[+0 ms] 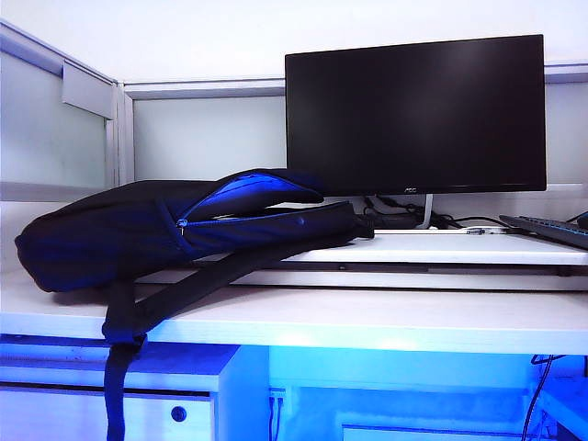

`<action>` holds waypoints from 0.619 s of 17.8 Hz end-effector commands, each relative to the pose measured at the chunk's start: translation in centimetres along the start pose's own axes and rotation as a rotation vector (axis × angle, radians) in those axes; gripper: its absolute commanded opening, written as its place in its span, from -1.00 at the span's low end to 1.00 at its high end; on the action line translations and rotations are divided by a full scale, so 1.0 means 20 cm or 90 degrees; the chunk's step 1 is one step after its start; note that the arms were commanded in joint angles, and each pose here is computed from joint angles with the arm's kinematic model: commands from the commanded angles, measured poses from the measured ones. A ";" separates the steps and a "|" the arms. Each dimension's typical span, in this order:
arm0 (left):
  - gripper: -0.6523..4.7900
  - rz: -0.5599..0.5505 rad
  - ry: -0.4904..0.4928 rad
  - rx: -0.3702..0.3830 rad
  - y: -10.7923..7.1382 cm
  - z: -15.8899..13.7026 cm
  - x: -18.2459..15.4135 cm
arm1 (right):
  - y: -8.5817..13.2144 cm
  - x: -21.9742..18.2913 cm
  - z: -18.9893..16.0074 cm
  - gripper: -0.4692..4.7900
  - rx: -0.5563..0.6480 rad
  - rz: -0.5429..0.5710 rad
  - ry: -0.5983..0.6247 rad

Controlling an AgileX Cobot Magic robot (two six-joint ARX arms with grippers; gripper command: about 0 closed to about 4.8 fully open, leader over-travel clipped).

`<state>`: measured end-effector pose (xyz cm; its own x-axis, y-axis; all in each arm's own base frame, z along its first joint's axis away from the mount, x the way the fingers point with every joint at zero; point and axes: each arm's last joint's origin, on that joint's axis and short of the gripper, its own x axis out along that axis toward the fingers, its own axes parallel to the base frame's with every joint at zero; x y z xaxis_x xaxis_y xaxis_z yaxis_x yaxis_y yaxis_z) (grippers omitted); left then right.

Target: Pick up the book on the desk and put it into the open backpack.

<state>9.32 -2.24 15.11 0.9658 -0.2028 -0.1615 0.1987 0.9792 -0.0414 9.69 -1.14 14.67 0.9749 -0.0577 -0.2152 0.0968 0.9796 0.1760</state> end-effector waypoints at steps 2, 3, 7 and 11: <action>-0.78 0.101 0.004 0.061 0.02 -0.01 0.00 | -0.01 0.00 0.00 -0.84 0.000 -0.012 -0.001; -0.78 0.107 0.004 0.071 0.03 -0.01 0.00 | -0.01 0.00 0.00 -0.84 0.000 -0.012 -0.001; -0.78 0.138 0.001 0.080 0.03 0.00 0.00 | -0.01 0.00 0.00 -0.84 0.000 -0.012 -0.001; -0.78 0.199 0.000 0.027 0.10 0.00 -0.01 | -0.01 0.00 0.00 -0.84 -0.001 -0.012 -0.001</action>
<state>9.58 -0.35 15.22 0.9822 0.1255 -0.1397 -0.1162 0.9906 0.0725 9.67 -1.35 14.68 0.9734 -0.0793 -0.2149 0.1181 0.9776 0.1743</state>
